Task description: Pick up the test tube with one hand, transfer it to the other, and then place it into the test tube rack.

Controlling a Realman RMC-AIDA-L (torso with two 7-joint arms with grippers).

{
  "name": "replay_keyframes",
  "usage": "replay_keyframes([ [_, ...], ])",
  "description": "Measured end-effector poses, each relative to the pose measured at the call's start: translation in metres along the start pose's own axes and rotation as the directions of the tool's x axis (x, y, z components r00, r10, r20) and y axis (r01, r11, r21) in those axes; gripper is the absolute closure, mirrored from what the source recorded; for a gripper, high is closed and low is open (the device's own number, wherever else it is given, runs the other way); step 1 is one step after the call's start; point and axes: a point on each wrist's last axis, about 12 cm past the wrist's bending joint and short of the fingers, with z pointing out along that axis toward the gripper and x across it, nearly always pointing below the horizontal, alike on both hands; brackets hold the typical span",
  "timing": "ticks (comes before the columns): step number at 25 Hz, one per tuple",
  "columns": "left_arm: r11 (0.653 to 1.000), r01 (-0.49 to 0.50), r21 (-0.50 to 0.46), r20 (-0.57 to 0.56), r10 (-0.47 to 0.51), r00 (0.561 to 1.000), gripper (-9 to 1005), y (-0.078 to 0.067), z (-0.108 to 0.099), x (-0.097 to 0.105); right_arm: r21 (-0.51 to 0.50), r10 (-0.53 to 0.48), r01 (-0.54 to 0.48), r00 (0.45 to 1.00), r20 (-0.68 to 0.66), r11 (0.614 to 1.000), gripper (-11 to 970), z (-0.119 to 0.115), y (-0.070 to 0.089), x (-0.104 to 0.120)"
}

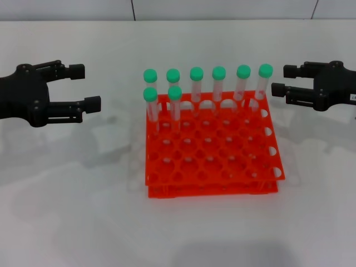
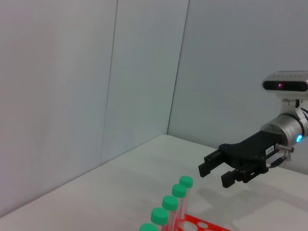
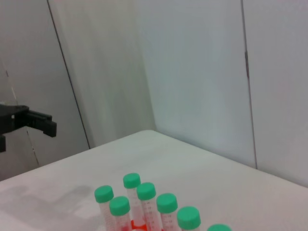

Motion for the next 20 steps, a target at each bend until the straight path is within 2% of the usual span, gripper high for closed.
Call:
replay_keyframes([
  [20, 1.0, 0.009, -0.001, 0.0, -0.009, 1.0, 116, -0.0022, -0.0005, 0.0042, -0.011, 0.003, -0.003, 1.0, -0.016, 1.0, 389, -0.0001, 0.0015, 0.0032],
])
